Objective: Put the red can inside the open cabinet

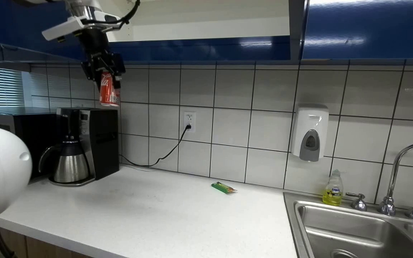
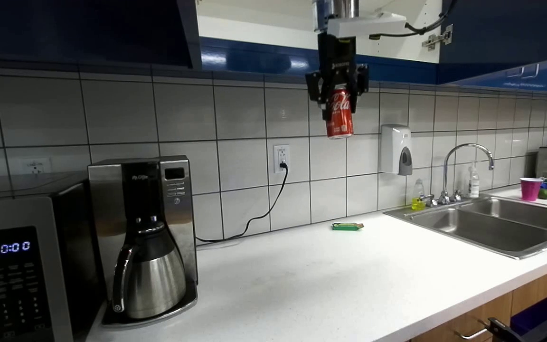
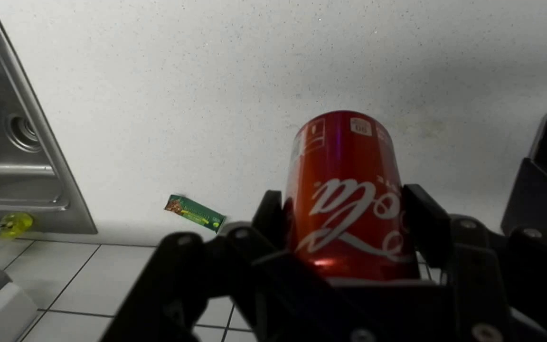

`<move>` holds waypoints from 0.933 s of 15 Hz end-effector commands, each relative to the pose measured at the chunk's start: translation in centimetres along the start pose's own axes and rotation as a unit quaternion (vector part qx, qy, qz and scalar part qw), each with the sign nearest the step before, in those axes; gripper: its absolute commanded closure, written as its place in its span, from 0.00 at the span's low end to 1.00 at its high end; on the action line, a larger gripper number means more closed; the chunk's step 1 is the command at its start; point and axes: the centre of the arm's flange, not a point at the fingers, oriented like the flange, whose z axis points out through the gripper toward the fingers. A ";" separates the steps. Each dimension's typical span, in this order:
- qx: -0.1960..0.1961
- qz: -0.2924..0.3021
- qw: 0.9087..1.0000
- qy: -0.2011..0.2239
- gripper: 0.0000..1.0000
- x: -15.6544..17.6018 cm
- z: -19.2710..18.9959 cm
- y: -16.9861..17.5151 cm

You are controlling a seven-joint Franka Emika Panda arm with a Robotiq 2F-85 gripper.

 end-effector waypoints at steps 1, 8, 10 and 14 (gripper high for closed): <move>-0.008 0.003 1.000 0.018 0.58 1.7 -6.6 1.2; -0.005 0.033 0.998 0.061 0.58 5.7 -15.7 4.2; -0.002 0.038 0.997 0.068 0.58 6.9 -17.5 4.9; -0.005 0.054 0.996 0.075 0.58 9.8 -19.5 6.0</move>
